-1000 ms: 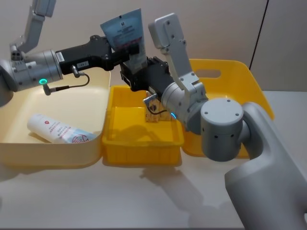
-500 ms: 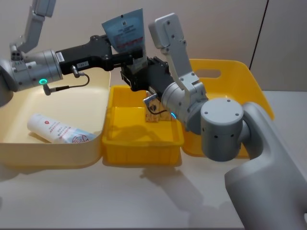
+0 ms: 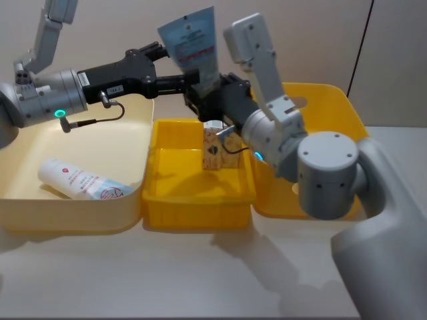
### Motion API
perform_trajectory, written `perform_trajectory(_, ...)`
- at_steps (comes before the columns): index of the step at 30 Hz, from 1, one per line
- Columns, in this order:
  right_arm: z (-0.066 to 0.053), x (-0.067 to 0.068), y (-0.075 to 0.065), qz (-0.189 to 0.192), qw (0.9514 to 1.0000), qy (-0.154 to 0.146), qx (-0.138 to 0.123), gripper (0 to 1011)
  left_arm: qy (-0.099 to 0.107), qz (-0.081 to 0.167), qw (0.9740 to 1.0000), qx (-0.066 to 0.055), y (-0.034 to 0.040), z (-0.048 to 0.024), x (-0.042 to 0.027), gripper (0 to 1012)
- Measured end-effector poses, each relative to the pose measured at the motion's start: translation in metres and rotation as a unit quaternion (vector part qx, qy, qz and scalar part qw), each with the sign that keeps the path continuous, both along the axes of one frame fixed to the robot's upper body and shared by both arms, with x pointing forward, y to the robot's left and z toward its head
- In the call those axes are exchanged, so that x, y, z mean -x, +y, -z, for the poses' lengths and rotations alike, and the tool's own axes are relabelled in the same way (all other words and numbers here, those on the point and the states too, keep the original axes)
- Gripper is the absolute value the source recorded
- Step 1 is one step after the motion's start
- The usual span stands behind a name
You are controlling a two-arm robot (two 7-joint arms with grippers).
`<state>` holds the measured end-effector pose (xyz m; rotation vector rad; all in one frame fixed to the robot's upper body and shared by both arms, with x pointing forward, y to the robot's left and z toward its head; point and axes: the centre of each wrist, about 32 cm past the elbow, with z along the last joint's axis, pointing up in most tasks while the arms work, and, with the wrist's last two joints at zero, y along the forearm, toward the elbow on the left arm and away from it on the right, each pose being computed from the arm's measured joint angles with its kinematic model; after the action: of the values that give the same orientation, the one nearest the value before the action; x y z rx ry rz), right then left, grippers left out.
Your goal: Bimanual collaborative sorting of washing and personal care products
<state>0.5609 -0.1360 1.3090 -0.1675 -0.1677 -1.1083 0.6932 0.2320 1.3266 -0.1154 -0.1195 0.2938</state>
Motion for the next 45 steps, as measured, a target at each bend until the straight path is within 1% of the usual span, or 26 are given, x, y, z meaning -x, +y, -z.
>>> perform_trajectory(5, -0.002, 0.001, -0.020, 0.015, 0.9998, -0.004, 0.010, 588, 0.000, 0.000, 1.0000, 0.000, 0.0000, 0.0000, 0.0000, 1003)
perform_trajectory(6, -0.002, 0.001, -0.020, 0.015, 0.9998, -0.004, 0.010, 588, 0.000, 0.000, 1.0000, 0.000, 0.0000, 0.0000, 0.0000, 1003)
perform_trajectory(7, -0.003, 0.001, -0.027, 0.022, 0.9996, -0.006, 0.013, 588, 0.000, 0.000, 1.0000, 0.000, 0.0000, 0.0000, 0.0000, 1004)
perform_trajectory(8, -0.003, 0.002, -0.029, 0.024, 0.9996, -0.007, 0.014, 588, 0.000, 0.000, 1.0000, 0.000, 0.0000, 0.0000, 0.0000, 1003)
perform_trajectory(9, -0.005, 0.002, -0.035, 0.031, 0.9993, -0.009, 0.016, 588, 0.000, 0.000, 1.0000, 0.000, 0.0000, 0.0000, 0.0000, 1003)
perform_trajectory(11, -0.006, 0.002, -0.041, 0.038, 0.9990, -0.012, 0.018, 588, 0.000, 0.000, 1.0000, 0.000, 0.0000, 0.0000, 0.0000, 1003)
perform_trajectory(12, -0.008, 0.003, -0.048, 0.047, 0.9986, -0.015, 0.020, 588, 0.000, 0.000, 1.0000, 0.000, 0.0000, 0.0000, 0.0000, 1003)
perform_trajectory(14, -0.010, 0.002, -0.054, 0.056, 0.9980, -0.019, 0.022, 588, 0.000, 0.000, 1.0000, 0.000, 0.0000, 0.0000, 0.0000, 1003)
perform_trajectory(15, -0.013, 0.002, -0.060, 0.065, 0.9974, -0.022, 0.024, 588, 0.000, 0.000, 1.0000, 0.000, 0.0000, 0.0000, 0.0000, 1003)
perform_trajectory(17, -0.017, 0.001, -0.066, 0.073, 0.9966, -0.027, 0.026, 588, 0.000, 0.000, 1.0000, 0.000, 0.0000, 0.0000, 0.0000, 1003)
perform_trajectory(18, -0.022, -0.001, -0.073, 0.082, 0.9957, -0.033, 0.028, 588, 0.000, 0.000, 1.0000, 0.000, 0.0000, 0.0000, 0.0000, 1003)
perform_trajectory(19, -0.022, -0.001, -0.073, 0.082, 0.9957, -0.033, 0.028, 588, 0.000, 0.000, 1.0000, 0.000, 0.0000, 0.0000, 0.0000, 1003)
perform_trajectory(20, -0.028, -0.003, -0.080, 0.092, 0.9946, -0.039, 0.029, 588, 0.000, 0.000, 1.0000, 0.000, 0.0000, 0.0000, 0.0000, 1003)
perform_trajectory(23, -0.040, -0.009, -0.091, 0.108, 0.9926, -0.045, 0.032, 588, 0.000, 0.000, 1.0000, 0.000, 0.0000, 0.0000, 0.0000, 1003)
perform_trajectory(24, -0.047, -0.013, -0.096, 0.116, 0.9916, -0.048, 0.034, 588, 0.000, 0.000, 1.0000, 0.000, 0.0000, 0.0000, 0.0000, 1004)
perform_trajectory(25, -0.047, -0.013, -0.096, 0.116, 0.9916, -0.048, 0.034, 588, 0.000, 0.000, 1.0000, 0.000, 0.0000, 0.0000, 0.0000, 1003)
perform_trajectory(26, -0.053, -0.016, -0.101, 0.122, 0.9908, -0.047, 0.036, 588, 0.000, 0.000, 1.0000, 0.000, 0.0000, 0.0000, 0.0000, 1003)
perform_trajectory(27, -0.055, -0.018, -0.103, 0.124, 0.9905, -0.045, 0.037, 588, 0.000, 0.000, 1.0000, 0.000, 0.0000, 0.0000, 0.0000, 1003)
perform_trajectory(28, -0.062, -0.021, -0.108, 0.128, 0.9900, -0.044, 0.039, 588, 0.000, 0.000, 1.0000, 0.000, 0.0000, 0.0000, 0.0000, 1003)
perform_trajectory(31, -0.069, -0.026, -0.113, 0.132, 0.9895, -0.039, 0.043, 588, 0.000, 0.000, 1.0000, 0.000, 0.0000, 0.0000, 0.0000, 1003)
perform_trajectory(33, -0.076, -0.030, -0.119, 0.135, 0.9893, -0.030, 0.047, 588, 0.000, 0.000, 1.0000, 0.000, 0.0000, 0.0000, 0.0000, 1003)
perform_trajectory(34, -0.078, -0.031, -0.120, 0.134, 0.9894, -0.027, 0.048, 588, 0.000, 0.000, 1.0000, 0.000, 0.0001, 0.0000, 0.0000, 1003)
perform_trajectory(36, -0.086, -0.035, -0.125, 0.135, 0.9893, -0.017, 0.052, 588, 0.000, 0.000, 1.0000, 0.000, 0.0000, 0.0000, 0.0000, 1003)
perform_trajectory(38, -0.089, -0.038, -0.127, 0.135, 0.9892, -0.011, 0.055, 588, 0.000, 0.000, 1.0000, 0.000, 0.0000, 0.0000, 0.0000, 1003)
perform_trajectory(41, -0.098, -0.045, -0.133, 0.132, 0.9892, 0.010, 0.063, 588, 0.000, 0.000, 1.0000, 0.000, 0.0000, 0.0000, 0.0000, 1003)
perform_trajectory(45, -0.104, -0.050, -0.136, 0.127, 0.9891, 0.029, 0.069, 588, 0.000, 0.000, 1.0000, 0.000, 0.0000, 0.0000, 0.0000, 1003)
